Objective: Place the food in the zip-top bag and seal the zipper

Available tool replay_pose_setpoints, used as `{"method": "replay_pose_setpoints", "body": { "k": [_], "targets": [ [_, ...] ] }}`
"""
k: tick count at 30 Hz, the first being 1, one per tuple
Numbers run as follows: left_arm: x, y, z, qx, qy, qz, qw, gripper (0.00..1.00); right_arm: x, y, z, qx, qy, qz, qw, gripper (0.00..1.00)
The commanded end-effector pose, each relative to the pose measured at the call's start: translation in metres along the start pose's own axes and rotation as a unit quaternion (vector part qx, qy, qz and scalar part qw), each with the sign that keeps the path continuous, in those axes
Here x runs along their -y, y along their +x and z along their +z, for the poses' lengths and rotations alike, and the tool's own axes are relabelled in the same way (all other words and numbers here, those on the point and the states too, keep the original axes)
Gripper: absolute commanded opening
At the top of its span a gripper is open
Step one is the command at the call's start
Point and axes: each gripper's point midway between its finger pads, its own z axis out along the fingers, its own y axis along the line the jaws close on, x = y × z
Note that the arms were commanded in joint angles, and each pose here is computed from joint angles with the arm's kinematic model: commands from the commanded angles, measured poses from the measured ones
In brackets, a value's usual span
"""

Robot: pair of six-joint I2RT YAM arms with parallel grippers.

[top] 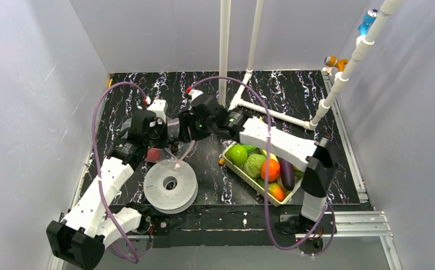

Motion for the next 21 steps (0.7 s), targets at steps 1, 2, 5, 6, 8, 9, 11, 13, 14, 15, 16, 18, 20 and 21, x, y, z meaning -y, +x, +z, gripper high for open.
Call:
{"method": "replay_pose_setpoints", "body": {
  "k": [1,2,5,6,8,9,11,13,14,15,16,18,20,21],
  "targets": [
    [-0.005,-0.004,-0.002,0.004,-0.017,-0.002,1.0,0.0,0.0,-0.009,-0.068,0.031,0.003,-0.018,0.999,0.64],
    [-0.006,-0.003,-0.001,0.002,-0.019,-0.001,1.0,0.0,0.007,-0.004,-0.077,0.032,0.012,-0.019,0.999,0.65],
    [-0.007,-0.002,0.0,-0.001,-0.022,-0.001,1.0,0.0,0.033,0.019,-0.1,0.03,0.047,-0.021,0.998,0.65],
    [-0.007,-0.001,0.001,-0.002,-0.023,-0.001,1.0,0.0,0.045,0.031,-0.105,0.024,0.063,-0.022,0.997,0.66],
    [-0.008,-0.001,0.002,-0.004,-0.024,0.0,1.0,0.0,0.068,0.052,-0.117,0.016,0.1,-0.021,0.995,0.7],
    [-0.007,0.0,0.002,-0.005,-0.024,0.0,1.0,0.0,0.08,0.061,-0.124,0.012,0.119,-0.018,0.993,0.71],
    [-0.007,0.001,0.004,-0.008,-0.024,0.0,1.0,0.0,0.102,0.079,-0.137,0.006,0.155,-0.006,0.988,0.74],
    [-0.007,0.002,0.005,-0.012,-0.024,0.0,1.0,0.0,0.121,0.096,-0.149,0.001,0.185,0.008,0.983,0.79],
    [-0.007,0.003,0.006,-0.014,-0.024,0.0,1.0,0.0,0.128,0.102,-0.155,0.004,0.196,0.014,0.981,0.82],
    [-0.007,0.003,0.006,-0.014,-0.024,0.001,1.0,0.0,0.135,0.107,-0.162,0.009,0.205,0.019,0.979,0.85],
    [-0.007,0.003,0.006,-0.015,-0.024,0.001,1.0,0.0,0.142,0.111,-0.168,0.014,0.218,0.025,0.976,0.89],
    [-0.007,0.003,0.007,-0.016,-0.025,0.001,1.0,0.0,0.164,0.117,-0.185,0.029,0.271,0.057,0.96,0.97],
    [-0.009,0.005,0.008,-0.018,-0.029,0.002,0.999,0.0,0.19,0.122,-0.209,0.046,0.342,0.106,0.932,0.98],
    [-0.009,0.005,0.008,-0.019,-0.03,0.002,0.999,0.0,0.2,0.125,-0.22,0.054,0.367,0.131,0.919,0.98]
  ]
}}
